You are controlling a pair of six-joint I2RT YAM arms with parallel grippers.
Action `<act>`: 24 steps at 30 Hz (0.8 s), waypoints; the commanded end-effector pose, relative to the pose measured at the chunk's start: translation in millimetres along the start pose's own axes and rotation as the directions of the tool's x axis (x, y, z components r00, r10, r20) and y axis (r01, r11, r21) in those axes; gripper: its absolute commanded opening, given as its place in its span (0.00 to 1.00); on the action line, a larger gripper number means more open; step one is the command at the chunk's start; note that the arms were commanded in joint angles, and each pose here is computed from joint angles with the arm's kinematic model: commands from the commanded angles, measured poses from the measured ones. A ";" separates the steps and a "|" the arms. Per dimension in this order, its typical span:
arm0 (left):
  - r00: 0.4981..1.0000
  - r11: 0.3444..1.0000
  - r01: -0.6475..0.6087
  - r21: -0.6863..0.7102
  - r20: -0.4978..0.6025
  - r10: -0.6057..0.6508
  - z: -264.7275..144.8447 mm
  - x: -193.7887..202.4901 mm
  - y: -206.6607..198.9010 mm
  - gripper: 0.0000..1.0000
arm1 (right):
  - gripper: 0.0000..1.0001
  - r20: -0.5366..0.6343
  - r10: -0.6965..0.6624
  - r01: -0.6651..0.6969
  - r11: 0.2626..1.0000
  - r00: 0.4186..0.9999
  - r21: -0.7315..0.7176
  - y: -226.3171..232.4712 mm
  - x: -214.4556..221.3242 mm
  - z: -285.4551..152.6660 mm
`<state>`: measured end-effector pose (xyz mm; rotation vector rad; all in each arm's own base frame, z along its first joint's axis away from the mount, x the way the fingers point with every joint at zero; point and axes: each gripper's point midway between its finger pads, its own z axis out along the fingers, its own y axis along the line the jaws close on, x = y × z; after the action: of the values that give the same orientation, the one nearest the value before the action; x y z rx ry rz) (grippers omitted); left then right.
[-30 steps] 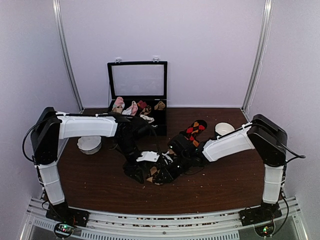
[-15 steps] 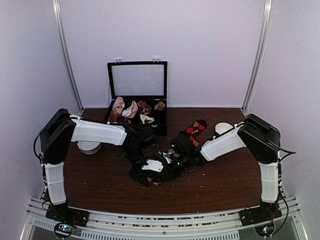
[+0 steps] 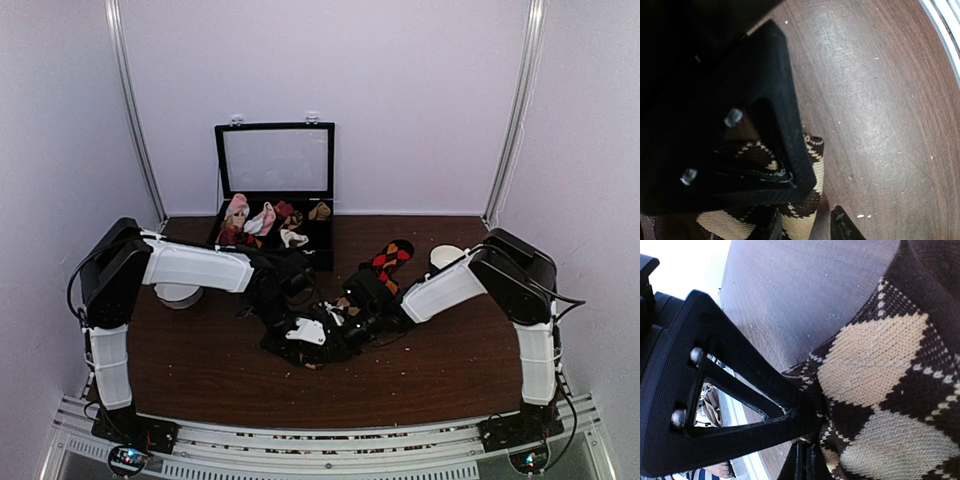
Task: Roll the socks
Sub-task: Roll the sock at the center of the board.
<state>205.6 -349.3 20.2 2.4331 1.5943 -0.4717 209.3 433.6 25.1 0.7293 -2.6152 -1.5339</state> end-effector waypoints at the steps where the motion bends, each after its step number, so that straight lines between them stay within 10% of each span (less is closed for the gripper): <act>1: 0.992 1.000 0.004 0.008 -0.128 -0.003 21.2 30.3 -4.0 0.33 | 0.09 0.016 0.077 -0.078 0.993 0.997 0.091 -31.2 8.7 -0.8; 11: 0.980 0.982 0.129 0.138 -0.167 -0.105 26.4 36.7 -17.6 0.15 | 0.38 0.052 -0.026 0.018 0.991 0.998 0.133 -28.7 11.9 -23.6; 24: 0.926 0.860 0.370 0.352 -0.062 -0.373 9.1 21.4 -26.1 0.09 | 0.43 0.023 -0.247 0.220 0.896 0.969 0.385 -42.4 38.5 -75.3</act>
<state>196.2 -344.6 19.1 2.3612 1.9334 -0.8880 210.9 368.1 33.7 0.9592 -2.9089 -1.3366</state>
